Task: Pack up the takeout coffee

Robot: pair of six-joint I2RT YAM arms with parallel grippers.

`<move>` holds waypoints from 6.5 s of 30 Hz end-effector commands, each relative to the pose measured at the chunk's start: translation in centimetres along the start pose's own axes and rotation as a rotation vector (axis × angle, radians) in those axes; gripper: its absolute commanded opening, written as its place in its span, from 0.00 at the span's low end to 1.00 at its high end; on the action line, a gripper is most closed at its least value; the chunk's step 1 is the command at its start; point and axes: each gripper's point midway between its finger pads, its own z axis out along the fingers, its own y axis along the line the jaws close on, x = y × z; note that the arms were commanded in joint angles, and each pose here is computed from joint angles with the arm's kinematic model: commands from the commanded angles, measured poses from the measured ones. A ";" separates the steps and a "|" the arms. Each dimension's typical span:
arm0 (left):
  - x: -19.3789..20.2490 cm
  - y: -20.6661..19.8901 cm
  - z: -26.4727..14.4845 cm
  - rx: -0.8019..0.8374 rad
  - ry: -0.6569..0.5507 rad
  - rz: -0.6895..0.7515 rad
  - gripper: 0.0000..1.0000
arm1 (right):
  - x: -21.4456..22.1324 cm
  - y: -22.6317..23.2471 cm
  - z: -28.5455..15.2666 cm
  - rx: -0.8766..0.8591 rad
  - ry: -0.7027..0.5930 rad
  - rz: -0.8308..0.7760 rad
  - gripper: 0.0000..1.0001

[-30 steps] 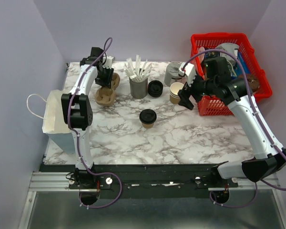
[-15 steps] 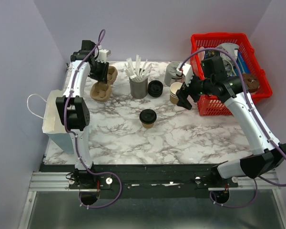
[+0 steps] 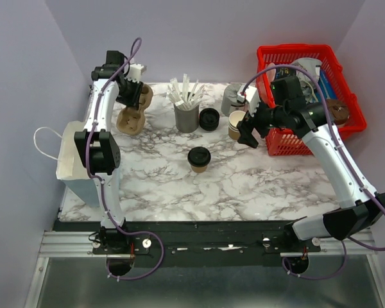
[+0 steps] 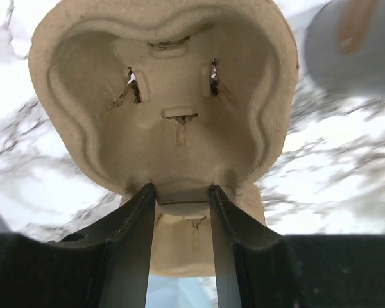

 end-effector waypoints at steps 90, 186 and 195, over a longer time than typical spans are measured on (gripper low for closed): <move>12.7 -41.0 -12.7 0.595 0.041 0.740 0.00 | -3.8 -11.5 -21.0 1.056 -0.255 0.338 1.00; -2.1 -6.5 -39.4 -0.312 -0.913 -0.075 0.91 | 9.3 14.0 25.9 -0.642 0.590 -1.255 0.65; -2.4 -6.9 -39.1 -0.270 -0.921 -0.098 0.91 | 12.1 9.4 25.2 -0.563 0.724 -1.224 0.58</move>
